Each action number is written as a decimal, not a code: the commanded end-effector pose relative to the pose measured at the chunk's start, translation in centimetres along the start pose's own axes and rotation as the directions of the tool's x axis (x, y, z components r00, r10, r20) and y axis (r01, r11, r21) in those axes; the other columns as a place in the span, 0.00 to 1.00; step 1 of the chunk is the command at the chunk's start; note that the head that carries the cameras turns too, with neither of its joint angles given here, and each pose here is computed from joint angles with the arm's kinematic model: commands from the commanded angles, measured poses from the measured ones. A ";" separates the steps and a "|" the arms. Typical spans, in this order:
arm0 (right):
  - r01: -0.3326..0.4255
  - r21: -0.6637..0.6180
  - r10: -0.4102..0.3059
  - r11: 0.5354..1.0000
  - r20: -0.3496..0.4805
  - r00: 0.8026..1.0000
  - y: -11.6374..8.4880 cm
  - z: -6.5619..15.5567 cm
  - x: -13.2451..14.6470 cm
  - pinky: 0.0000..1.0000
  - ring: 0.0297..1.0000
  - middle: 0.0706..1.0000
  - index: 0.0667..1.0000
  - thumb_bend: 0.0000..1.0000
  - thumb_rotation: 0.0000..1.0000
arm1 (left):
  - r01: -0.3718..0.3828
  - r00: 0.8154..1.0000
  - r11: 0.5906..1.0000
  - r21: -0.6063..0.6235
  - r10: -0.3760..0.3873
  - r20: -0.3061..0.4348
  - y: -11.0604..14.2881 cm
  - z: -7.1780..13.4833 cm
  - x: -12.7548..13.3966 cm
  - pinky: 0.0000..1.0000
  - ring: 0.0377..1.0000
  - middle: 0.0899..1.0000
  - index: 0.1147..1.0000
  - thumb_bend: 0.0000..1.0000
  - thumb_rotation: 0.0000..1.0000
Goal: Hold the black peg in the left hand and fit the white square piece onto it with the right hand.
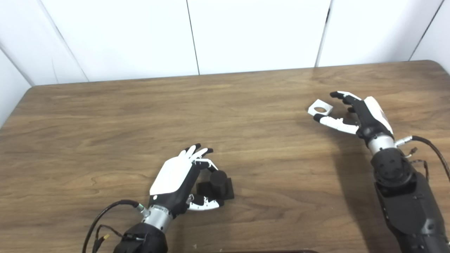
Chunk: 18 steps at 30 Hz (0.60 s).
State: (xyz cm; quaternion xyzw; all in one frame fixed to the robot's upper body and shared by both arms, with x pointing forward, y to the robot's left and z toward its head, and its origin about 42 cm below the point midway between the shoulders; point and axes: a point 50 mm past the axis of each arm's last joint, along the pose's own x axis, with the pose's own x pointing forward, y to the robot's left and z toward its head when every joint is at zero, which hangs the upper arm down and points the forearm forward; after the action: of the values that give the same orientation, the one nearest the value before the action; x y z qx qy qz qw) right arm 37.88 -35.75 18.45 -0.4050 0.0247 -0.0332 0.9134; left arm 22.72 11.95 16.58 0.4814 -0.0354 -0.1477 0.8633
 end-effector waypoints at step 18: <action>0.044 -0.167 -0.026 0.985 0.105 0.994 -3.4 3.2 3.9 0.91 0.97 0.93 0.82 0.79 0.48 | -0.012 1.000 1.000 0.009 0.012 0.000 -0.1 0.1 0.0 1.00 1.00 0.91 0.43 0.52 0.06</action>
State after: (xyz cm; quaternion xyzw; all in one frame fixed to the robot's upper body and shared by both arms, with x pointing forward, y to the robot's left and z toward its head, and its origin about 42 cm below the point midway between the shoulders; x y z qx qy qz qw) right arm 40.37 -35.94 19.53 -0.4658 0.0225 -0.0187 0.8844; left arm 22.74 11.89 16.55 0.4811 -0.0367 -0.1450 0.8638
